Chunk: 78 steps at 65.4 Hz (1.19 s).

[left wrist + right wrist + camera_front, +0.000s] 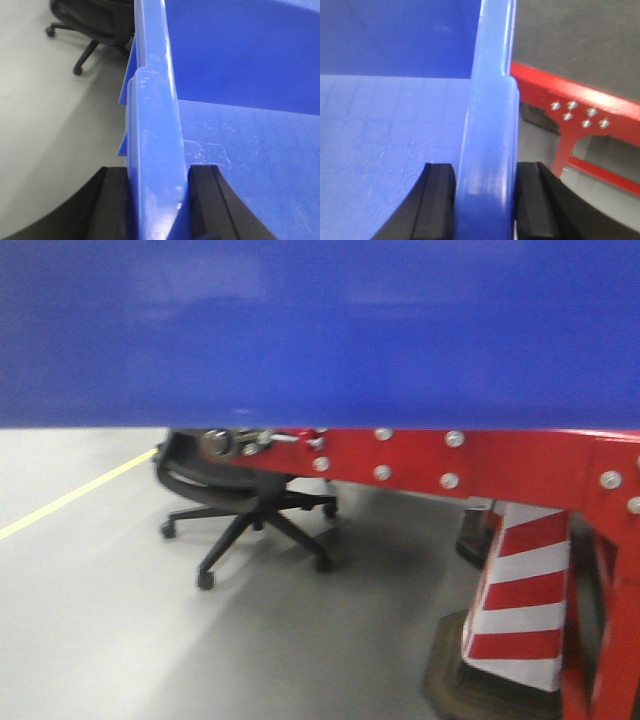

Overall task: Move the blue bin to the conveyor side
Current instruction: 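Carry the blue bin with both grippers toward the red-framed conveyor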

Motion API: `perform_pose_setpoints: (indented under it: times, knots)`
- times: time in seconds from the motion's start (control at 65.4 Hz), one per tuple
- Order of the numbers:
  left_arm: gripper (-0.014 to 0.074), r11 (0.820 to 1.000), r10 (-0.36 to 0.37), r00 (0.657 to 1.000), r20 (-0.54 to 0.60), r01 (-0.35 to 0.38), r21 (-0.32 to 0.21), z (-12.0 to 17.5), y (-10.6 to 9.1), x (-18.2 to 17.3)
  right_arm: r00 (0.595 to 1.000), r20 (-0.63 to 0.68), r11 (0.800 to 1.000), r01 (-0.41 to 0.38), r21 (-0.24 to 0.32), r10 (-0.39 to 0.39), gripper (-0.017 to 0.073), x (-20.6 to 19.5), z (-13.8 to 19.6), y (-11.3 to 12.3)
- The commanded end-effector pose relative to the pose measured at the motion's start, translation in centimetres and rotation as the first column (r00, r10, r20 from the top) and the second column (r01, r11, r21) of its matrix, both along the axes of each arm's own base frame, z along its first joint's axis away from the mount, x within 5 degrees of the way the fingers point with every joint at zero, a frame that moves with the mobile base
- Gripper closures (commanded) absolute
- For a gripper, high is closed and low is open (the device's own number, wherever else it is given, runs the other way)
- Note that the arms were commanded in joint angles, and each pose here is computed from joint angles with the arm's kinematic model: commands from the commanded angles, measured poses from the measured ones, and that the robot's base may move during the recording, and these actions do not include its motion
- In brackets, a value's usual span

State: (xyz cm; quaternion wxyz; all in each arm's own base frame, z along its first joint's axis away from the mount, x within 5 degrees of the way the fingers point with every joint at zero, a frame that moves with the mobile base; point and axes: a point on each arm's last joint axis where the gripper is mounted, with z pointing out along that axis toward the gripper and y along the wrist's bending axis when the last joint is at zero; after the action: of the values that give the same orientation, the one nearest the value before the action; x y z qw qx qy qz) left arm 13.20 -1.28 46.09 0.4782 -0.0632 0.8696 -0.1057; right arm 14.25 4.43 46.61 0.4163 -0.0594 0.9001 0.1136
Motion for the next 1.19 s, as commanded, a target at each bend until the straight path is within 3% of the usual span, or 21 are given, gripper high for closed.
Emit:
perform_pose_setpoints:
  times: [0.0, 1.178]
  knots:
    - [0.0613, 0.999, 0.016, 0.991, 0.135, -0.021, 0.034, 1.49, 0.32, -0.35, 0.99, 0.139, 0.999, 0.029, -0.03, -0.024, 0.0637, -0.11, 1.35, -0.65]
    - [0.0613, 0.999, 0.016, 0.991, 0.135, -0.021, 0.034, 1.49, 0.32, -0.35, 0.99, 0.139, 0.999, 0.029, -0.03, -0.024, 0.0637, -0.11, 1.35, -0.65]
